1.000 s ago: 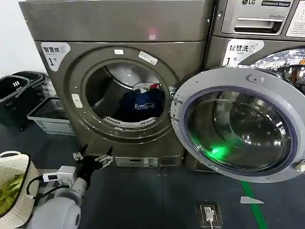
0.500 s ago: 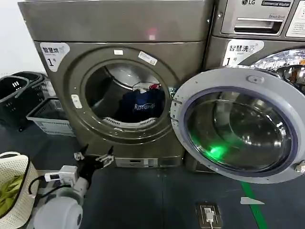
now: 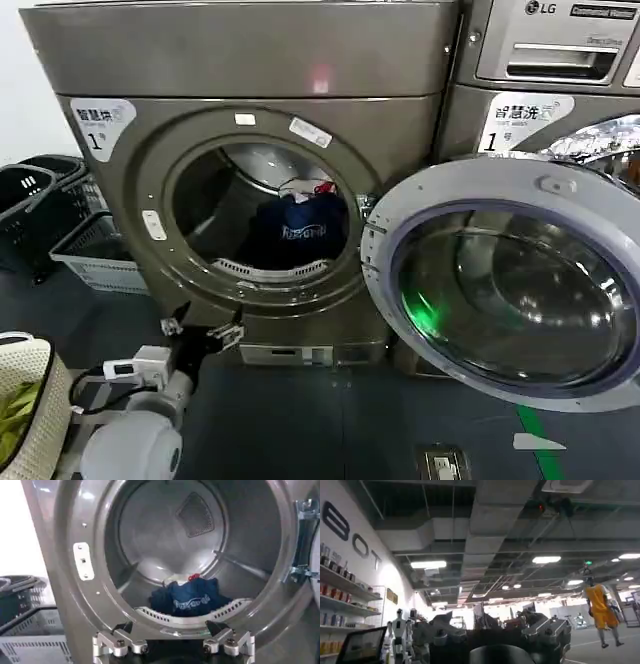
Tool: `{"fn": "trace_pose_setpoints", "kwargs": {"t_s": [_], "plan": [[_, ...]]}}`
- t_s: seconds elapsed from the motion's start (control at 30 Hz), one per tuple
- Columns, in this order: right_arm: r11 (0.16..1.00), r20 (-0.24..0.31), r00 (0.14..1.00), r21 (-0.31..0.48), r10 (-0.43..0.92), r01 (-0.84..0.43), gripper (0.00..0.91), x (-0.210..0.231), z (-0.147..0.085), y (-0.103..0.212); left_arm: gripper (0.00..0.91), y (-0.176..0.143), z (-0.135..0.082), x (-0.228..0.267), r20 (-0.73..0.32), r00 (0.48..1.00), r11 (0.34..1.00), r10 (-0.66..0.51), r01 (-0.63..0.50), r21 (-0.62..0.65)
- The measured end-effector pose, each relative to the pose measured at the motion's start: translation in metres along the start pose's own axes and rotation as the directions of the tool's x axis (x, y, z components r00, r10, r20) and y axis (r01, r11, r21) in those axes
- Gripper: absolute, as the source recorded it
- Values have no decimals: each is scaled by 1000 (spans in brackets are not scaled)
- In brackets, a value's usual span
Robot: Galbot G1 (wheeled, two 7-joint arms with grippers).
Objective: Grasp the clothes from the dryer.
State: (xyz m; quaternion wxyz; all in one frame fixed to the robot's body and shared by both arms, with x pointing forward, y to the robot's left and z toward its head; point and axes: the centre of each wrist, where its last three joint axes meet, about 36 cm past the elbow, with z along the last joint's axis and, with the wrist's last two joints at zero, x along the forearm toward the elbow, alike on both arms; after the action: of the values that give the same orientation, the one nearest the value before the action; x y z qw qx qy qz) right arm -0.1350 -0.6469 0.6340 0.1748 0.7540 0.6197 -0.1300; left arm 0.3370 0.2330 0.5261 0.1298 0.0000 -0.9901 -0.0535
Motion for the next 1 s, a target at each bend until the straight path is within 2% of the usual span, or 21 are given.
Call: {"fn": "trace_pose_setpoints", "kwargs": {"t_s": [1.0], "plan": [[1000,-8,1000,0,-1,1,907,5,4,0,907,-2,6,-3,-23,1000,1000,-6,7,29]]}}
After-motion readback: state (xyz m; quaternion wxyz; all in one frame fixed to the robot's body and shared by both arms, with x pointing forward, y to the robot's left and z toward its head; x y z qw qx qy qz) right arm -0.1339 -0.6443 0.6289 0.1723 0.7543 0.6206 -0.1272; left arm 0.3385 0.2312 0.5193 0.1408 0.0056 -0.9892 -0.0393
